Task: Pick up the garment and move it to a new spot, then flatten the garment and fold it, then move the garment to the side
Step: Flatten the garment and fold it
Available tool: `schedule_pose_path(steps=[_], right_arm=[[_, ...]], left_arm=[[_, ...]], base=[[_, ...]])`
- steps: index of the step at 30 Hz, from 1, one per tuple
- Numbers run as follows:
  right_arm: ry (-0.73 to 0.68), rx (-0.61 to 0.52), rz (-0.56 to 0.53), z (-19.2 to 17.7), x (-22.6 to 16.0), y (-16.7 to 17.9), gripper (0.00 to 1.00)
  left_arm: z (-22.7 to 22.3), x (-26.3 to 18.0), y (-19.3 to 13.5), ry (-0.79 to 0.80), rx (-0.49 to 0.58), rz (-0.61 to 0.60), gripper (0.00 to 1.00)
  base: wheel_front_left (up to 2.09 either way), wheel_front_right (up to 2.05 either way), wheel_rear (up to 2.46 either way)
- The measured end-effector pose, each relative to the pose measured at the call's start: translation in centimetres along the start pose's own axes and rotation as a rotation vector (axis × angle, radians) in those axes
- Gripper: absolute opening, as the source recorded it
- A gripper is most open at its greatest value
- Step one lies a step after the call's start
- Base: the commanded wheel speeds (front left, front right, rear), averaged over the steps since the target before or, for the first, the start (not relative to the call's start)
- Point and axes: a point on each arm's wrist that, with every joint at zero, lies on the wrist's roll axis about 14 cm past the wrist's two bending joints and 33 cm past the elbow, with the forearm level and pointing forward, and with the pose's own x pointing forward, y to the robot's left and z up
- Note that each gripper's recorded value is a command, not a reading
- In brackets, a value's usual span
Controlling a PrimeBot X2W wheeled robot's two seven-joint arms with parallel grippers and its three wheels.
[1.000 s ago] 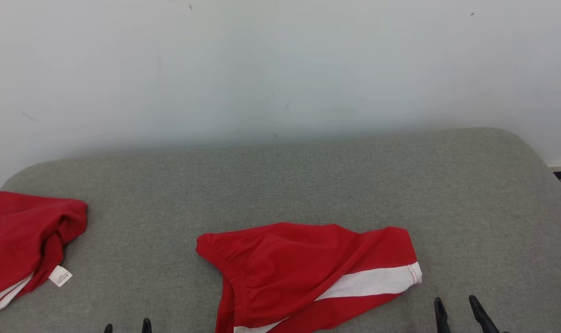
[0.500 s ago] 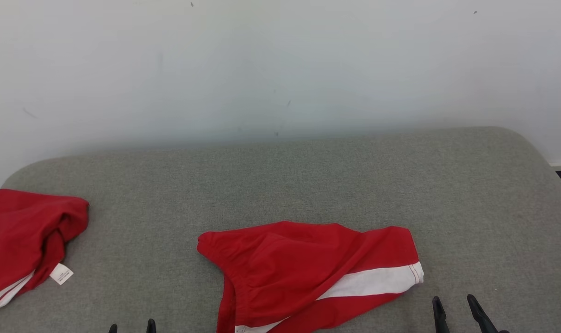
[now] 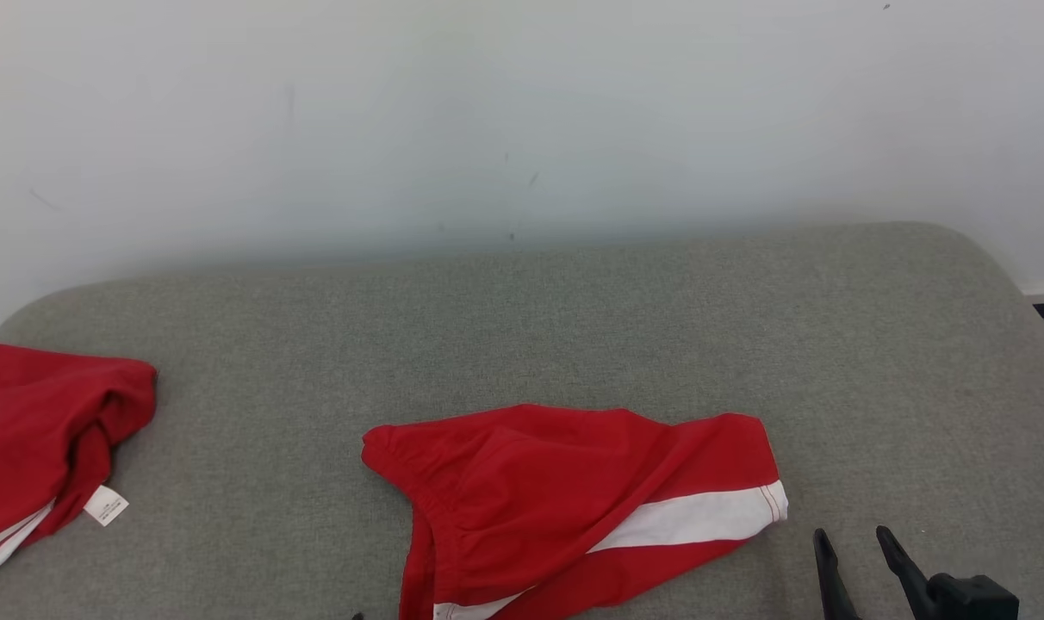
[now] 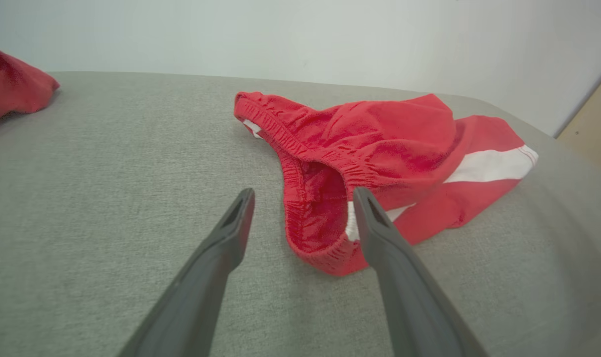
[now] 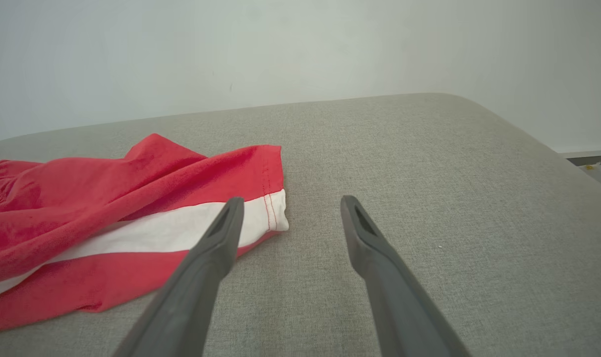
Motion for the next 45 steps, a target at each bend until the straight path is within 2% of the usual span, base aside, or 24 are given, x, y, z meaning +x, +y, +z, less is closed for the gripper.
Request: schedule_pose_path(steps=[6, 22, 24, 25, 26, 27, 28, 45], right_arm=[[0.017, -0.004, 0.000, 0.0, 0.9, -0.2, 1.00], [0.058, 0.003, 0.010, -1.1, 1.5, -0.1, 1.00], [0.059, 0.001, 0.013, -1.2, 1.7, -0.1, 1.00], [0.060, 0.000, 0.015, -1.2, 1.8, 0.0, 1.00], [0.064, 0.000, 0.018, -1.3, 1.8, 0.1, 1.00], [0.067, 0.001, 0.020, -1.4, 1.9, 0.2, 1.00], [0.071, 0.002, 0.023, -1.5, 1.9, 0.2, 1.00], [0.232, -0.011, 0.067, -3.6, 5.5, 1.1, 1.00]], left_arm=[[-2.1, 1.1, -2.2, 0.084, -0.017, -0.108, 1.00], [-3.7, 2.9, -2.7, 0.164, -0.020, -0.179, 1.00], [-3.7, 3.1, -2.7, 0.165, -0.027, -0.179, 0.91], [-3.7, 3.1, -2.8, 0.167, -0.029, -0.181, 0.76], [-3.8, 3.1, -2.8, 0.171, -0.030, -0.181, 0.43], [-4.0, 3.1, -2.8, 0.176, -0.031, -0.182, 0.35], [-4.0, 3.1, -2.8, 0.179, -0.033, -0.183, 0.00], [-3.9, 3.8, -1.2, 0.174, -0.037, -0.140, 0.00]], base=[[0.00, 0.00, 0.00], [0.00, 0.00, 0.00], [0.00, 0.00, 0.00], [0.00, 0.00, 0.00], [0.00, 0.00, 0.00], [0.00, 0.00, 0.00], [0.00, 0.00, 0.00], [0.00, 0.00, 0.00]])
